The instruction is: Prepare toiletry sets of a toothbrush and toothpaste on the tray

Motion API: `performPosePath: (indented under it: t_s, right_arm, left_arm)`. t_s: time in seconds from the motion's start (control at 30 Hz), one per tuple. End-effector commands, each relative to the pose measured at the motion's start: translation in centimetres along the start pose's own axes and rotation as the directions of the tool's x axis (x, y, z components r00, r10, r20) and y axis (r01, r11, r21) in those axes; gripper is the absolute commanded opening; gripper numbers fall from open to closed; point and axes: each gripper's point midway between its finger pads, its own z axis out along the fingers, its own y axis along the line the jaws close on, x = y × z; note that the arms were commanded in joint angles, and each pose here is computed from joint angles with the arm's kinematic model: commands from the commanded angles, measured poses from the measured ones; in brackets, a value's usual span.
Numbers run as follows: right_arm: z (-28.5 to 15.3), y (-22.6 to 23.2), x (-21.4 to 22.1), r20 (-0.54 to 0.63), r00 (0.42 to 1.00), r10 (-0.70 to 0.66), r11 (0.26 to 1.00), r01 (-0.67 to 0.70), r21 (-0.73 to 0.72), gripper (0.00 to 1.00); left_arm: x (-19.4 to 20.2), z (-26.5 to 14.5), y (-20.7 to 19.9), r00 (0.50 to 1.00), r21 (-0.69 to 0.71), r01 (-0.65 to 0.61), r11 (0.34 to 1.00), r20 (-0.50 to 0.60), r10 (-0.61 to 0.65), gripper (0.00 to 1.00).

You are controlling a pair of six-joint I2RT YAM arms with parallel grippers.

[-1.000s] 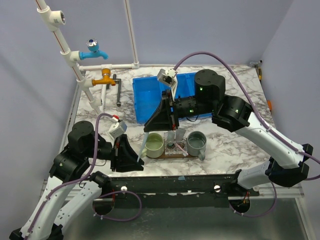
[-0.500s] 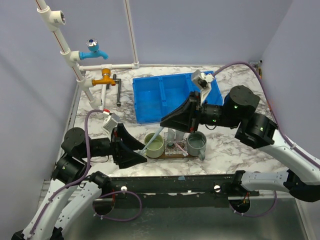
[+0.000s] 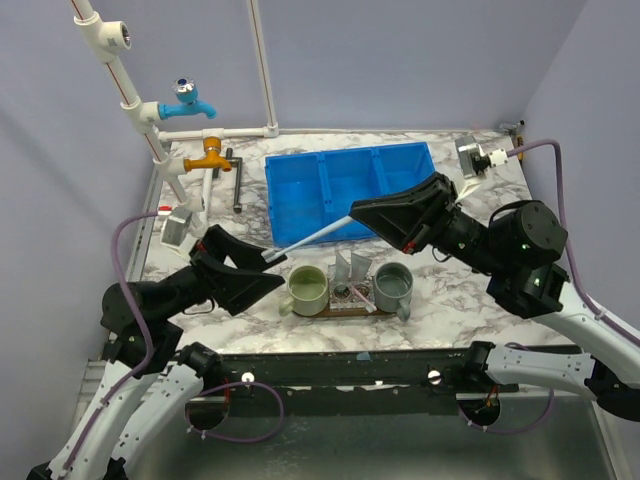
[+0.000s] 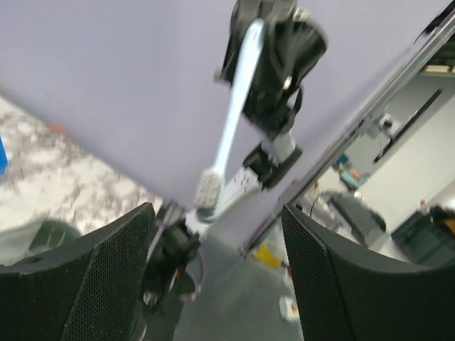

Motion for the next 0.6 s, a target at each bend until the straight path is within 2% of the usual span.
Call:
performPosePath:
  t_s: [0.0, 0.13, 0.57]
  right_arm:
    - [-0.2, -0.2, -3.1, 0.186, 0.98, 0.065, 0.998, -0.068, 0.011, 0.0]
    - [-0.1, -0.4, -3.3, 0.228, 0.968, 0.107, 0.994, -0.109, -0.004, 0.0]
    - [1.2, -0.5, -2.6, 0.26, 0.95, 0.172, 0.985, -0.161, -0.063, 0.01]
  left_arm:
    - [-4.9, -0.2, -2.7, 0.967, 0.059, -0.018, 0.998, 0.254, 0.003, 0.72]
    - [-6.6, -0.5, -3.5, 0.944, 0.064, -0.027, 0.998, 0.329, 0.004, 0.68]
    - [-8.4, -0.8, -4.2, 0.923, 0.034, -0.036, 0.999, 0.385, 0.02, 0.59]
